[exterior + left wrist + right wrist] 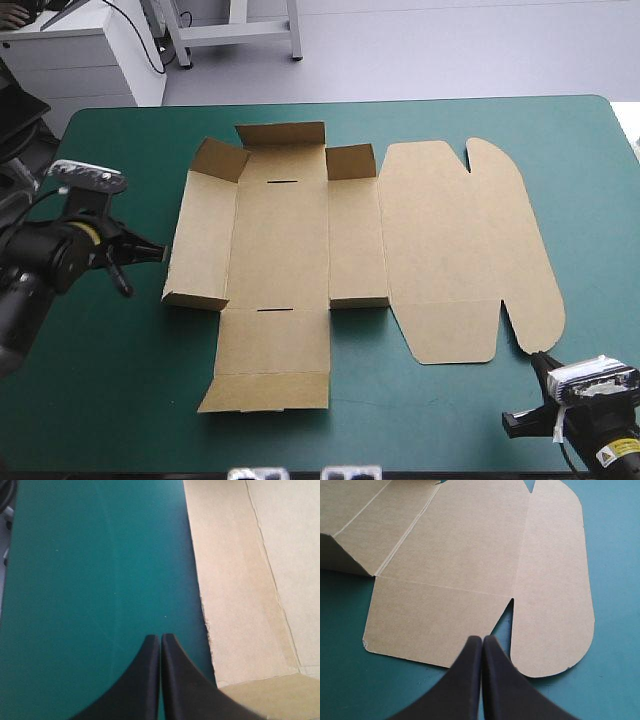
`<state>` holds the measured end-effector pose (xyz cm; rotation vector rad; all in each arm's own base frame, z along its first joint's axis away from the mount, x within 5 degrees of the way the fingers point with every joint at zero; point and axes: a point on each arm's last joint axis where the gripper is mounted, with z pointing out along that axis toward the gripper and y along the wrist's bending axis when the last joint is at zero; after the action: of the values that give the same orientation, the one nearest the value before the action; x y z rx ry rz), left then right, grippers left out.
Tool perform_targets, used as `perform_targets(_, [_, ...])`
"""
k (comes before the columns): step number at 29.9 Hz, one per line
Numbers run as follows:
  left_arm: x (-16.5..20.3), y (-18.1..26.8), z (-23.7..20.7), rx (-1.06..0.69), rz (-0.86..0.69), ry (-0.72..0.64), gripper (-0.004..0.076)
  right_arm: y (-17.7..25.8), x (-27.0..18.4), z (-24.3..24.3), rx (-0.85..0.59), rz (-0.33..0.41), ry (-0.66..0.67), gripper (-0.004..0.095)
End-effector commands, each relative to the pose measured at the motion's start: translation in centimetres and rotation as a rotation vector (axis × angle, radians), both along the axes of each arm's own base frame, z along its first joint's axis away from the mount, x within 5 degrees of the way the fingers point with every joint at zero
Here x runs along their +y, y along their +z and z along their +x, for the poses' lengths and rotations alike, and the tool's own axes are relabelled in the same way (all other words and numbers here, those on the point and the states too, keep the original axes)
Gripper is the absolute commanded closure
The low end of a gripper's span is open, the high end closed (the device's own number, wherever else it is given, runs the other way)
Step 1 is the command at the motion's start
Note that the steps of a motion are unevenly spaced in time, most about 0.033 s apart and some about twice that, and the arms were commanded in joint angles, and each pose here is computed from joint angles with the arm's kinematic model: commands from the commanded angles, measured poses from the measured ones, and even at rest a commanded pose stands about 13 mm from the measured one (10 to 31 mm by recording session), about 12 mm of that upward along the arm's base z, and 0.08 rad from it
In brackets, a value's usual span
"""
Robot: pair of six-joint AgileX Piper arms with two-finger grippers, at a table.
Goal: Fold the box
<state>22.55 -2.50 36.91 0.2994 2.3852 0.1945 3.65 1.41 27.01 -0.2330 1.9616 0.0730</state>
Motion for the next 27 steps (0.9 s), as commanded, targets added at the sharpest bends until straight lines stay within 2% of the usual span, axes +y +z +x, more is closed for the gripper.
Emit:
perform_targets(1, [-0.9,0.0,3.7,0.055,0.016,-0.078,0.0731,1.3,0.0,0.3,-0.082,0.013,-0.004,0.0922])
perform_targets(7, [0.0,-3.5,8.8,0.254,-0.224,-0.165,0.0731,1.3,0.0,0.3,-0.082,0.013,-0.004,0.0922])
perform_targets(13, [3.7,-5.7,10.1,0.323,-0.462,-0.233,0.0731,1.3,0.0,0.3,-0.082,0.013,-0.004,0.0922])
perform_targets(20, [7.2,-6.5,10.3,0.308,-0.607,-0.28,0.0731,1.3,0.0,0.3,-0.082,0.013,-0.004,0.0922])
perform_targets(27, [7.9,-8.6,11.4,0.347,-0.667,-0.25,0.0727,1.3,0.0,0.3,-0.082,0.013,-0.004,0.0922])
